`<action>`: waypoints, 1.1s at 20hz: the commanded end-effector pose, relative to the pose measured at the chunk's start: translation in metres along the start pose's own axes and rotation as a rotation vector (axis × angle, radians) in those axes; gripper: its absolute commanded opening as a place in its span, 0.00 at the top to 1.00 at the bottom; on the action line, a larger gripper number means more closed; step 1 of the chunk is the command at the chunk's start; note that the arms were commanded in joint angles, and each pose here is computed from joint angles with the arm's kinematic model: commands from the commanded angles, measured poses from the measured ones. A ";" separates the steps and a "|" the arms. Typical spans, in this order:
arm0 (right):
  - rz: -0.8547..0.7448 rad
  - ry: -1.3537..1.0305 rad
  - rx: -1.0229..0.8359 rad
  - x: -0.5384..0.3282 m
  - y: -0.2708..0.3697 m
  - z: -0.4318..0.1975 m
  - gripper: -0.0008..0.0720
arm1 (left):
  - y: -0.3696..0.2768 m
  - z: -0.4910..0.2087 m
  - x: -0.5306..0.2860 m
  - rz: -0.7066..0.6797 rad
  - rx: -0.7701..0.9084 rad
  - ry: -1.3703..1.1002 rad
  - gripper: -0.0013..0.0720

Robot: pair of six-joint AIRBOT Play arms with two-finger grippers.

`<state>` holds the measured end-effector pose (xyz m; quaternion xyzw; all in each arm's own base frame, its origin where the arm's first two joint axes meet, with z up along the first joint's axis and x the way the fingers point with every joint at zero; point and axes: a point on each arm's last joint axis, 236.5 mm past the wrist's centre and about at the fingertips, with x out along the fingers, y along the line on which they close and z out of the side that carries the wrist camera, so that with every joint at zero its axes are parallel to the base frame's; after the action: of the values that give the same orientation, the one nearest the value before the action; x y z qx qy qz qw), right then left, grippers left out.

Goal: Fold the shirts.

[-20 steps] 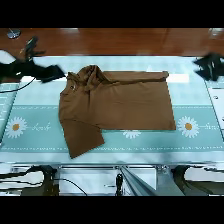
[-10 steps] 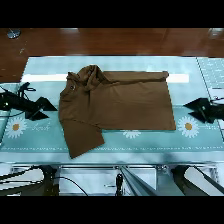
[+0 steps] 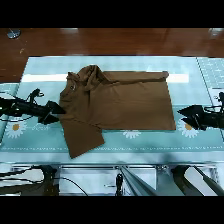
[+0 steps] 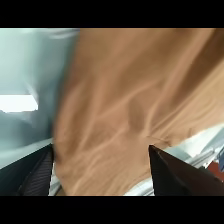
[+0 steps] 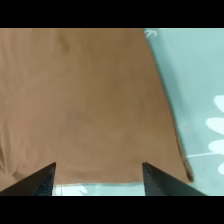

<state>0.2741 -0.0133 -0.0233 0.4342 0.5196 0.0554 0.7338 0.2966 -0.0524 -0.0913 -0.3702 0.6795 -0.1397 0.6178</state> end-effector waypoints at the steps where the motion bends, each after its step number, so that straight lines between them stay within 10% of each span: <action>1: -0.131 -0.064 0.098 -0.018 -0.035 0.016 0.14 | -0.007 -0.003 0.012 -0.003 0.088 0.020 0.40; 2: -0.217 -0.083 0.147 -0.033 -0.057 0.020 0.14 | -0.007 -0.003 0.011 -0.003 0.087 0.019 0.95; 6: -0.449 0.054 0.254 -0.055 -0.119 -0.027 0.14 | -0.009 -0.009 0.011 -0.015 0.133 0.046 0.94; 12: -0.184 0.117 0.324 -0.006 -0.078 -0.043 0.14 | -0.009 -0.009 0.011 -0.014 0.132 0.044 0.94; 22: -0.207 0.241 0.182 0.067 -0.049 -0.030 0.14 | -0.007 -0.001 0.012 -0.003 0.132 0.012 0.94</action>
<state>0.2422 0.0012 -0.0969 0.4502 0.6470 -0.0152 0.6153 0.2968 -0.0657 -0.0943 -0.3287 0.6740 -0.1890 0.6341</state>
